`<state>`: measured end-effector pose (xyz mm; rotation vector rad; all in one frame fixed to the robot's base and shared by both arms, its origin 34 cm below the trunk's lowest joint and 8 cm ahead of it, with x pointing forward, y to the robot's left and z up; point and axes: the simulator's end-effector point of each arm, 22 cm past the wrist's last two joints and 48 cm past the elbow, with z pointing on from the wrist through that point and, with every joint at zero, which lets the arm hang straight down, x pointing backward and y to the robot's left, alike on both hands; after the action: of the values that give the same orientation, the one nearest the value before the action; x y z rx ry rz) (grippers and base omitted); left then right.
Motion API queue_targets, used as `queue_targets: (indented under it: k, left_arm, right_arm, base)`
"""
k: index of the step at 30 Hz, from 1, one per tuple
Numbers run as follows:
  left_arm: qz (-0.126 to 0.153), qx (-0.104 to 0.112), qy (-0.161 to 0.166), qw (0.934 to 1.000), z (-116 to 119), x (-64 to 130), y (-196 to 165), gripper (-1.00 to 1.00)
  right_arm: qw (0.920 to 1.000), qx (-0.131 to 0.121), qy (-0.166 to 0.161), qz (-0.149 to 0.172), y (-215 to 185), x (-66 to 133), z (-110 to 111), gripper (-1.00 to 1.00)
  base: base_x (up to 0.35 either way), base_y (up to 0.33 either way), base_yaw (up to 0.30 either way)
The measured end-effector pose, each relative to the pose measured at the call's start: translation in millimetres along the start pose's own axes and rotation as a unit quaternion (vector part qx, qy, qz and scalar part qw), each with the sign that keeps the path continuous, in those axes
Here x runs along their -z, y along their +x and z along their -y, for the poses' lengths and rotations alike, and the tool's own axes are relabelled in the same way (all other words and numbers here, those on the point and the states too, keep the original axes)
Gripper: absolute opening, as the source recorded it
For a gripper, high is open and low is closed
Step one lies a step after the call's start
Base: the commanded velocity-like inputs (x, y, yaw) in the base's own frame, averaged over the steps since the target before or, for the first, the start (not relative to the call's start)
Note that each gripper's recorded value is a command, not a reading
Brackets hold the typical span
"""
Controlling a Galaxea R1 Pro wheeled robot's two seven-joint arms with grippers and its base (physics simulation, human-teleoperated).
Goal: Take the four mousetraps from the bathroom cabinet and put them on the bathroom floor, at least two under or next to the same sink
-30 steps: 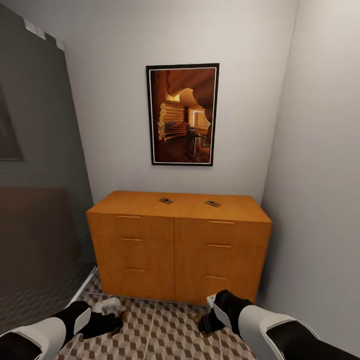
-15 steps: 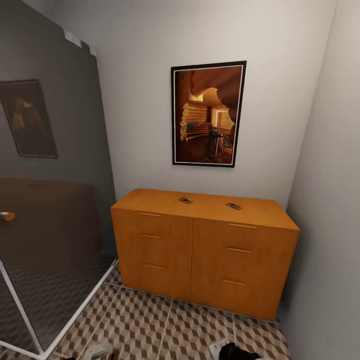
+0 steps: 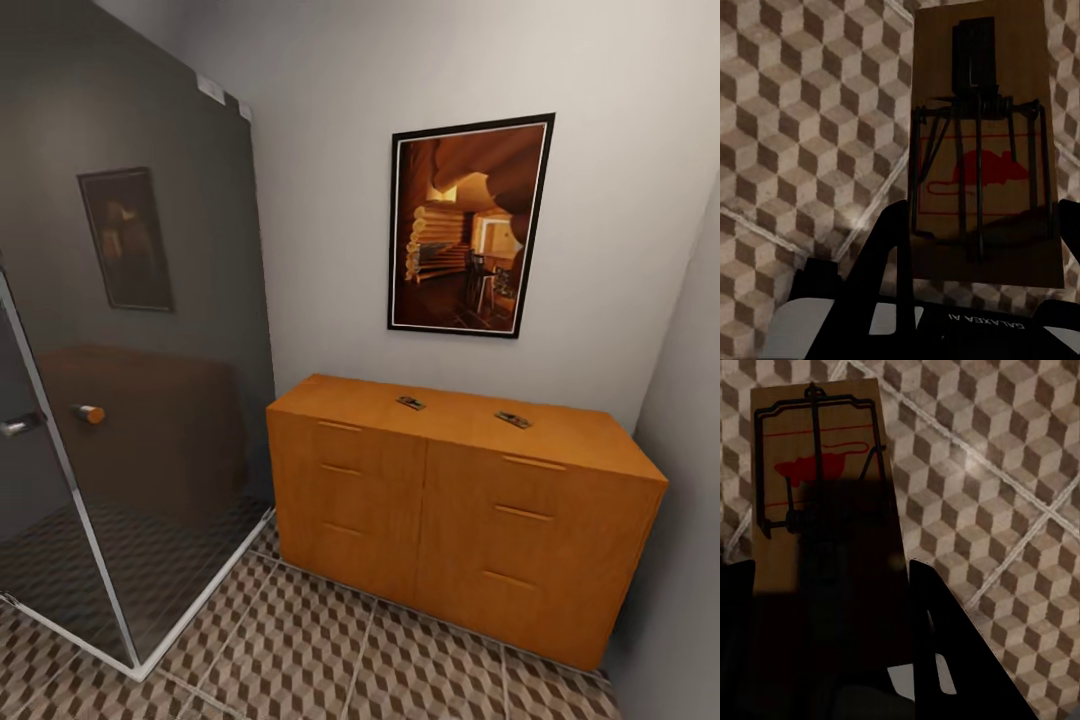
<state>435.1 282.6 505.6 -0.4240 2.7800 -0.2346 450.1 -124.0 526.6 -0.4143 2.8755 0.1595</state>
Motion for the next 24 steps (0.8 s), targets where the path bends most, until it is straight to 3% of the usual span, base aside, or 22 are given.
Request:
queue_targets:
  k: [6, 9, 19, 24]
  left_arm:
    - [0.016, 0.042, -0.001, 0.9990, -7, -0.6, 8, -1.00]
    - [0.020, 0.053, -0.002, 0.9984, -11, -0.1, 7, -1.00]
    - [0.021, 0.061, -0.007, 0.9979, -19, 0.5, 13, -1.00]
    - [0.018, 0.062, -0.009, 0.9979, -23, 0.4, 20, -1.00]
  right_arm:
    - [1.0000, -0.001, -0.002, -0.001, 9, -2.5, -3, -1.00]
    - [1.0000, -0.002, 0.001, -0.001, 11, -2.7, 3, -1.00]
    - [0.9999, -0.007, 0.011, -0.004, 16, -2.7, 22, -1.00]
    - [0.9998, -0.008, 0.016, -0.005, 18, -2.7, 28, -1.00]
  base:
    - [0.000, 0.000, 0.269]
    - [0.000, 0.000, 0.216]
    - [0.000, 0.000, 0.048]
    - [0.000, 0.000, 0.239]
